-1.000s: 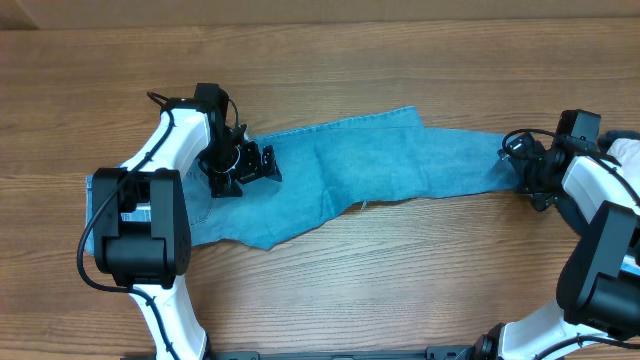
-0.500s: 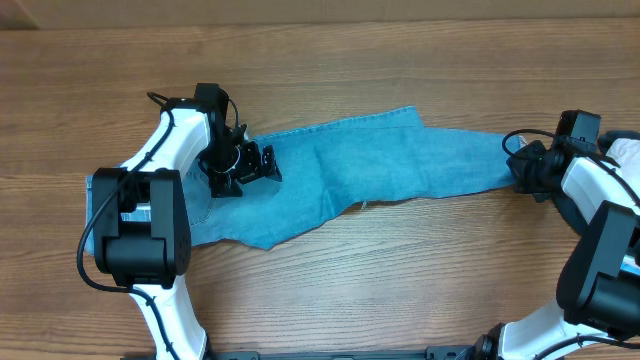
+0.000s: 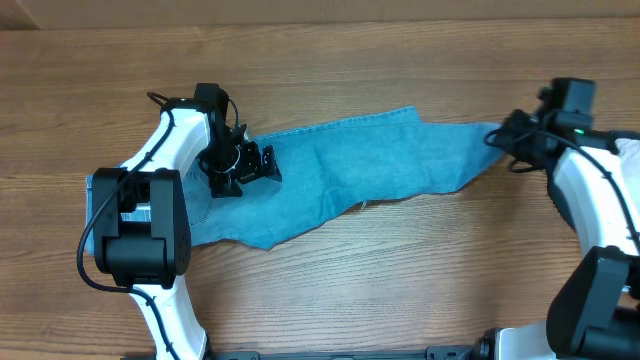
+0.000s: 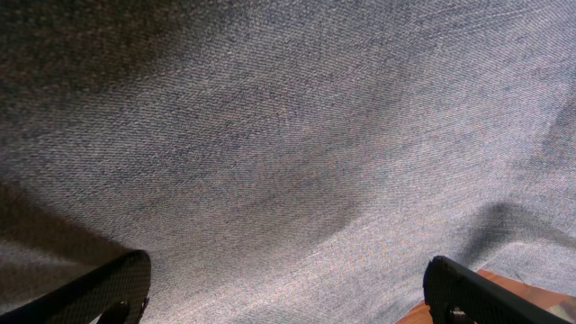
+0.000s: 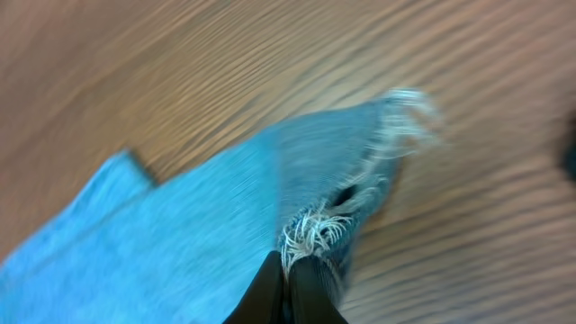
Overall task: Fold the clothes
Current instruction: 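Grasp the frayed leg hem at the right end with the right gripper, then fold the leg hem leftward over the jeans toward the left gripper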
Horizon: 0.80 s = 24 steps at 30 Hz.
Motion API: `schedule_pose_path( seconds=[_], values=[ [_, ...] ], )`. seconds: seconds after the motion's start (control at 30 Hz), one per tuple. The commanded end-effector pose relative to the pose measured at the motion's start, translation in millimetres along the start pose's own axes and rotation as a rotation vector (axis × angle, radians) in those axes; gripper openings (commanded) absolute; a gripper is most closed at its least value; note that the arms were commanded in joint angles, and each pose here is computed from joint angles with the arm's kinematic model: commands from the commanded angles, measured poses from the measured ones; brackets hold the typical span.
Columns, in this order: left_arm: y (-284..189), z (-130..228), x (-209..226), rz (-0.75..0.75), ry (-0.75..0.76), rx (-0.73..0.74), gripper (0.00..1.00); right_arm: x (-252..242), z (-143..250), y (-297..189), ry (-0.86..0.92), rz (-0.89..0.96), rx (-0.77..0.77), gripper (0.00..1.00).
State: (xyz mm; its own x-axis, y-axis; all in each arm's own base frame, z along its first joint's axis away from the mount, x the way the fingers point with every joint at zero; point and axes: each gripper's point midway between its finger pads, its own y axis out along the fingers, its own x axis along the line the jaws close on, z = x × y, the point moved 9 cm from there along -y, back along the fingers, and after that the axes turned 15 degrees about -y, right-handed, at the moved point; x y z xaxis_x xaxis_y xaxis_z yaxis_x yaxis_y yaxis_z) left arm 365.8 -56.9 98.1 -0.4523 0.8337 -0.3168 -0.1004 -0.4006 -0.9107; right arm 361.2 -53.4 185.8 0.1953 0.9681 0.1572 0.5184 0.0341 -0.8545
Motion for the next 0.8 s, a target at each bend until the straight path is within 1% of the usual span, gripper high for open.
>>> schedule_pose_path(
  seconds=[0.0, 0.17, 0.37, 0.5, 0.53, 0.63, 0.77],
  values=[
    [14, -8, 6, -0.037, 0.026, -0.002, 1.0, 42, -3, -10, -0.155, -0.068, -0.035, 0.04],
    [14, -7, 6, -0.039, 0.024, 0.001, 1.0, 91, 8, -20, -0.276, -0.145, -0.043, 0.04],
    [14, -7, 6, -0.039, 0.024, 0.002, 1.0, 138, 42, -24, -0.394, -0.219, 0.065, 0.04],
    [14, -7, 6, -0.039, 0.024, 0.002, 1.0, 174, 65, -32, -0.46, -0.422, 0.142, 0.04],
    [14, -7, 6, -0.04, 0.024, 0.001, 1.0, 182, 70, -34, -0.468, -0.454, 0.156, 0.04],
    [14, -7, 8, -0.042, 0.018, 0.002, 1.0, 192, 81, -37, -0.419, -0.463, 0.203, 0.04],
    [8, -13, 17, -0.029, -0.025, -0.006, 1.0, 216, 97, -49, -0.426, -0.661, 0.285, 0.04]
  ],
)
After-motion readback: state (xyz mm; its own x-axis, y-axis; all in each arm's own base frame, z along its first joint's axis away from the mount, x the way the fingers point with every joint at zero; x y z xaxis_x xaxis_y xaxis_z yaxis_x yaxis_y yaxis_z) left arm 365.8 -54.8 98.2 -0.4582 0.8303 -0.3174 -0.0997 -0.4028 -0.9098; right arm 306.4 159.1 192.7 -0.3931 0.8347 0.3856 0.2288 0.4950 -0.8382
